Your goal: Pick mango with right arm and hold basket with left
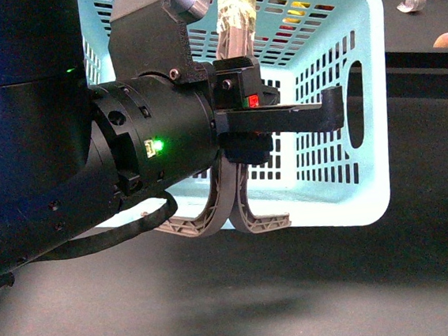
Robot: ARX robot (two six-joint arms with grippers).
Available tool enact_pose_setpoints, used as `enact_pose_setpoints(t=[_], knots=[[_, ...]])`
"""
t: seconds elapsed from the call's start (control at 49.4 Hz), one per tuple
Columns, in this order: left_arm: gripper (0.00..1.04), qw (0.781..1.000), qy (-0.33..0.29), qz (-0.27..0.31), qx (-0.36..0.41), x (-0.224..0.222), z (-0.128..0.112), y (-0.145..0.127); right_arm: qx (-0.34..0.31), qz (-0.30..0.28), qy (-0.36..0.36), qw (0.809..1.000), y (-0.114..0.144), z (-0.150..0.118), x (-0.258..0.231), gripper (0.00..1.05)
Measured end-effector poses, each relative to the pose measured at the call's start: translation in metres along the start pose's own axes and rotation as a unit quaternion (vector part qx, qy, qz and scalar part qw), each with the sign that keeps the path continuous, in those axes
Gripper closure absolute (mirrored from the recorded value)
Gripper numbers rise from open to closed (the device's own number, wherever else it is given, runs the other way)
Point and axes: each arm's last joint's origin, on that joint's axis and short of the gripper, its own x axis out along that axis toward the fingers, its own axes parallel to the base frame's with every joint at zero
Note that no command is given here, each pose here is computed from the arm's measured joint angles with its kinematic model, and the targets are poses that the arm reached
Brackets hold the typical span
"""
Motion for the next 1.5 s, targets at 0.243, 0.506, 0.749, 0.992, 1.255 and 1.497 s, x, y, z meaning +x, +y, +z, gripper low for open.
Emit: enact_pose_setpoints(t=[0.243, 0.506, 0.749, 0.992, 1.255, 1.497], knots=[[0.99, 1.000, 0.004, -0.012, 0.001, 0.000, -0.001, -0.002, -0.002, 0.015, 0.041, 0.999, -0.031, 0.005, 0.033, 0.08], [0.99, 1.000, 0.002, -0.007, 0.001, 0.000, 0.000, -0.001, -0.024, 0.004, 0.188, 0.982, -0.080, -0.041, 0.095, 0.08], [0.99, 1.000, 0.001, -0.004, 0.001, 0.000, 0.000, -0.001, -0.015, -0.020, 0.287, 0.957, -0.113, -0.099, 0.125, 0.08], [0.99, 1.000, 0.002, -0.006, 0.001, 0.000, 0.000, -0.001, -0.010, -0.019, 0.361, 0.932, -0.129, -0.154, 0.140, 0.08], [0.99, 1.000, 0.003, -0.008, 0.001, 0.000, 0.000, -0.001, 0.000, -0.026, 0.413, 0.910, -0.139, -0.198, 0.154, 0.08], [0.99, 1.000, 0.002, -0.007, 0.001, 0.000, 0.000, -0.001, 0.003, -0.038, 0.456, 0.889, -0.149, -0.242, 0.167, 0.08]])
